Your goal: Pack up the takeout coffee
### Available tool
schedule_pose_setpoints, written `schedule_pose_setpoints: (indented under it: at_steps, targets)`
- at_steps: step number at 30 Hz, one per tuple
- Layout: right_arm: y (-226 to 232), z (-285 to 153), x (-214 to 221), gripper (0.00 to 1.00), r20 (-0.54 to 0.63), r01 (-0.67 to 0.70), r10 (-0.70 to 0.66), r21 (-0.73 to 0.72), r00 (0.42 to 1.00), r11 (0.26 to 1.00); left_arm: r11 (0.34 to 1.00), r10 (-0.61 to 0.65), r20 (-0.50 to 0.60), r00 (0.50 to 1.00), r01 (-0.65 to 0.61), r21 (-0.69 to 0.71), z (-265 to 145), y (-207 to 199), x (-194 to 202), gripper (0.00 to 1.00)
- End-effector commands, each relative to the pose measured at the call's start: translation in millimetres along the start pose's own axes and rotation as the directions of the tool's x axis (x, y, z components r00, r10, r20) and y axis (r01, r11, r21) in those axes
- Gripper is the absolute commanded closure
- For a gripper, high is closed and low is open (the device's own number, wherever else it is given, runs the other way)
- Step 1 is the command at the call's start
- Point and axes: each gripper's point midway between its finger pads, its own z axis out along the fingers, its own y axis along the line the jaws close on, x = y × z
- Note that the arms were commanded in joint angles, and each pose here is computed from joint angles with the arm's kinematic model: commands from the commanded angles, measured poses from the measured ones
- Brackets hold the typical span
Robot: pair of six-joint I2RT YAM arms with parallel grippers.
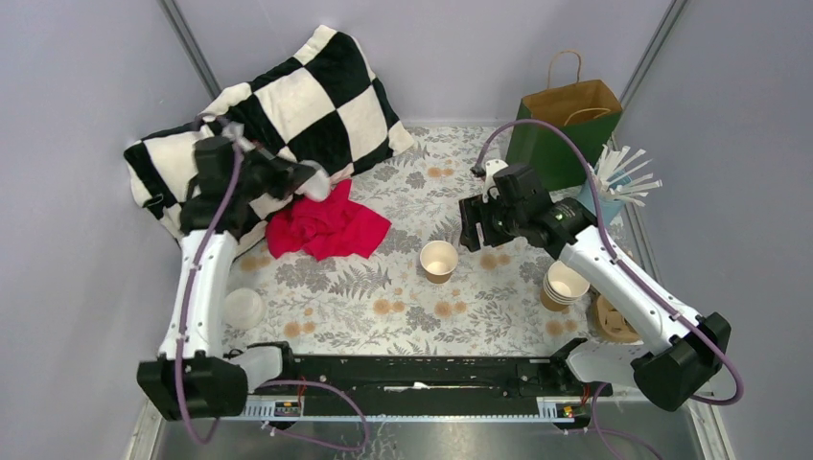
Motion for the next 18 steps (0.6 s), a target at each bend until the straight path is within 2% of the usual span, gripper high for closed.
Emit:
schedule_pose_setpoints:
  at_steps: [1,2,3,4,6,9,11,14,18]
  targets:
    - [3.8,-23.4,-35.4,0.22,0.059,-0.012,0.013,-0.009,0.998,1.0,0.825,0.233,-0.165,0.958,-0.105,0.555,2.5,-140.0,62.0,1.0]
    - [6.4,-27.6,-41.3,0.19,0.064,-0.03,0.031,-0.023,0.997,0.999,0.783,0.262,-0.191,0.946,-0.093,0.615,1.7,-154.3,75.9,1.0]
    - [10.8,-33.5,-49.1,0.17,0.076,-0.043,0.046,-0.047,0.996,0.998,0.711,0.301,-0.183,0.936,-0.092,0.698,-5.1,-171.4,86.1,1.0]
    - [15.8,-39.6,-57.5,0.14,0.091,-0.06,0.067,-0.076,0.994,0.995,0.684,0.315,-0.212,0.925,-0.067,0.726,-5.2,-173.3,97.9,1.0]
    - [28.4,-55.3,-75.8,0.01,0.13,-0.098,0.119,-0.156,0.984,0.983,0.538,0.354,-0.22,0.909,-0.005,0.843,-27.4,-194.9,113.6,1.0]
    - [52.2,-80.1,-101.1,0.0,0.152,-0.161,0.226,-0.352,0.962,0.922,0.379,0.438,-0.261,0.86,0.087,0.921,-54.9,-206.2,137.6,1.0]
    - [62.9,-95.4,-115.9,0.0,0.148,-0.19,0.288,-0.466,0.946,0.864,0.297,0.479,-0.285,0.83,0.152,0.943,-72.5,-205.4,147.9,1.0]
    - [77.6,-120.5,-134.3,0.0,0.171,-0.163,0.312,-0.573,0.935,0.803,0.218,0.512,-0.293,0.807,0.208,0.953,-92.7,-199.2,152.6,1.0]
    - [98.7,-137.1,-149.3,0.0,0.128,-0.156,0.331,-0.69,0.935,0.706,0.204,0.565,-0.288,0.773,0.207,0.957,-100.4,-198.2,165.5,1.0]
